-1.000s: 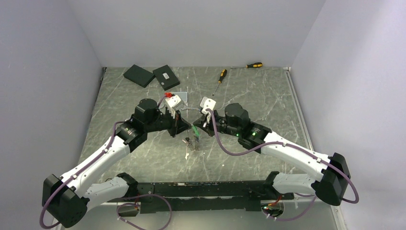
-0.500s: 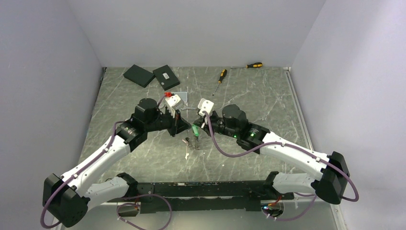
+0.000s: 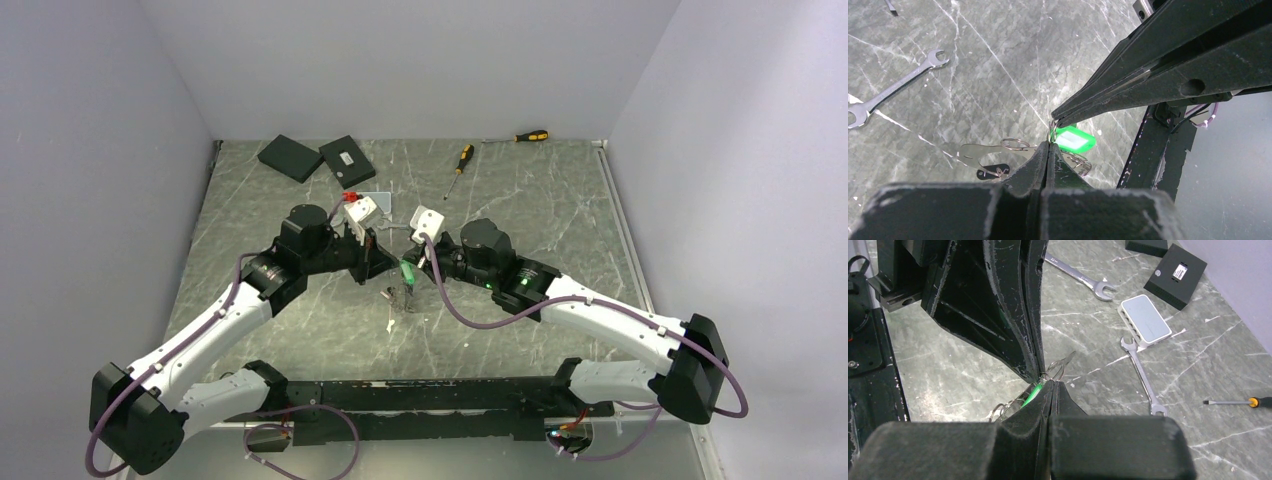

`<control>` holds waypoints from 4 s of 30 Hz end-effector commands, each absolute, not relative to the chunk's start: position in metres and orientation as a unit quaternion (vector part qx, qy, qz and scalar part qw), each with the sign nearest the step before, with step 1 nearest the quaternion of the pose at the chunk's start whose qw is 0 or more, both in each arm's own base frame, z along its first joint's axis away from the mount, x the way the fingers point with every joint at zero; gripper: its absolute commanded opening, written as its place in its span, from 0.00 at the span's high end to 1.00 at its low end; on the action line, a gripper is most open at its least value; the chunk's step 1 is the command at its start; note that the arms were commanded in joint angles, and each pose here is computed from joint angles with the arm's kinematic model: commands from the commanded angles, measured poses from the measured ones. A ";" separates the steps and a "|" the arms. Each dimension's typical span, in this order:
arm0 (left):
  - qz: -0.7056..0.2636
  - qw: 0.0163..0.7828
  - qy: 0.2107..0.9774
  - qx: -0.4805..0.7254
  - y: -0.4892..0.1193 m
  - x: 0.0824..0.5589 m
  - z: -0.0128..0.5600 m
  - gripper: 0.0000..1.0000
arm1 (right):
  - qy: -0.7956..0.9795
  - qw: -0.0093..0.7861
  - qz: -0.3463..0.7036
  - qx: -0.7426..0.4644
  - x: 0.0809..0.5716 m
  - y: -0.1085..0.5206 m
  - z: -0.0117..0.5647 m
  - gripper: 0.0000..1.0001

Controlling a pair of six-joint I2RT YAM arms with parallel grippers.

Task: Put the keys on the keyring

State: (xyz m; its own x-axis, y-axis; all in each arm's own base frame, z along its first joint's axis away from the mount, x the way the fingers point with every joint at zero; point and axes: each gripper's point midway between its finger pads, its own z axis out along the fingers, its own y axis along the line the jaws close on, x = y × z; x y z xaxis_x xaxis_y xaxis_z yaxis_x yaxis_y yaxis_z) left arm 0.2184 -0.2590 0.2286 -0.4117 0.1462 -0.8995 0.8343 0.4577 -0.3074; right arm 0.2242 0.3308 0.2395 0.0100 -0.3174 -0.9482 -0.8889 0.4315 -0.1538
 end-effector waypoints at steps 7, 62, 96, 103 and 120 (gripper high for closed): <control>-0.432 0.458 0.695 0.348 -0.267 0.213 0.263 1.00 | 0.645 0.568 0.255 -0.444 0.233 0.330 0.260 1.00; -0.436 0.509 0.580 0.463 -0.259 0.174 0.285 1.00 | 0.523 0.565 0.347 -0.536 0.173 0.310 0.291 0.62; -0.452 0.490 0.559 0.493 -0.261 0.160 0.279 1.00 | 0.507 0.504 0.396 -0.576 0.160 0.334 0.289 0.78; -0.453 0.490 0.558 0.493 -0.261 0.160 0.279 1.00 | 0.517 0.493 0.395 -0.578 0.163 0.336 0.282 0.92; -0.374 0.544 0.670 0.339 -0.239 0.214 0.276 0.03 | 0.606 0.520 0.332 -0.501 0.200 0.323 0.294 1.00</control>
State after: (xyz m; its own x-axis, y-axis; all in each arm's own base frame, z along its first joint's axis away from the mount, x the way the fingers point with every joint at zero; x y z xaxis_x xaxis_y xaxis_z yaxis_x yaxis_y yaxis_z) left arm 0.1896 -0.2530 0.2644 -0.1461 0.1276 -0.9810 0.9459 0.3082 -0.1008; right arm 0.1768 0.3255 0.2600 0.0593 -0.3055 -0.9503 -0.9854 0.1340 -0.1046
